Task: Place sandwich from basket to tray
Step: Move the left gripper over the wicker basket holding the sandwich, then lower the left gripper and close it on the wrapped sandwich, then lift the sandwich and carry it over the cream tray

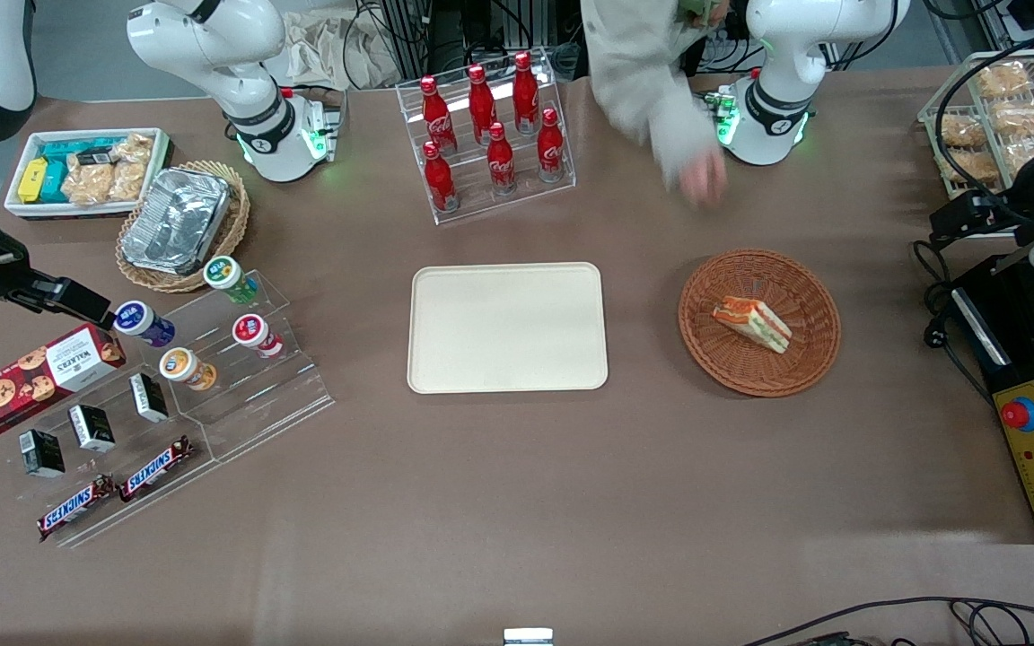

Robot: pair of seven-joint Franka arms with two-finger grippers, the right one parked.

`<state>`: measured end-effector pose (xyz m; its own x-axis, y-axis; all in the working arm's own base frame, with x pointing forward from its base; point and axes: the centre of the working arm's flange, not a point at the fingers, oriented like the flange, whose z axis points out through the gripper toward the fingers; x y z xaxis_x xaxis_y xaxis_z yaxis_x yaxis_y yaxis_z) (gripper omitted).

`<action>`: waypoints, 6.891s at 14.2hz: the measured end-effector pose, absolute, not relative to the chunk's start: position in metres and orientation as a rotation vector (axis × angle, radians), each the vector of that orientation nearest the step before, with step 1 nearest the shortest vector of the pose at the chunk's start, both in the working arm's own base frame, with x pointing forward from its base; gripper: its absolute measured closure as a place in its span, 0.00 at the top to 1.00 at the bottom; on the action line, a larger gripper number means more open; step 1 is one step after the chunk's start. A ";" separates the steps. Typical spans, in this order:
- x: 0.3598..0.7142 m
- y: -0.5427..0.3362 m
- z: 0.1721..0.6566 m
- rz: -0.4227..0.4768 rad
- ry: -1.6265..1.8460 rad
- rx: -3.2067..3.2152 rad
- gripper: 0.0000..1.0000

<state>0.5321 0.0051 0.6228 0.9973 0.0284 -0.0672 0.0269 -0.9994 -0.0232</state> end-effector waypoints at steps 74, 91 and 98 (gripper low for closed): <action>0.539 -0.130 0.470 0.173 -1.135 -2.811 0.16; 0.455 -0.372 0.446 0.038 -0.344 -3.139 0.15; 0.441 -0.419 0.325 0.036 -0.118 -3.181 0.15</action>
<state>0.4406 -0.4193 0.3252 0.9970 0.0733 -0.0242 0.0742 -0.9964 0.0412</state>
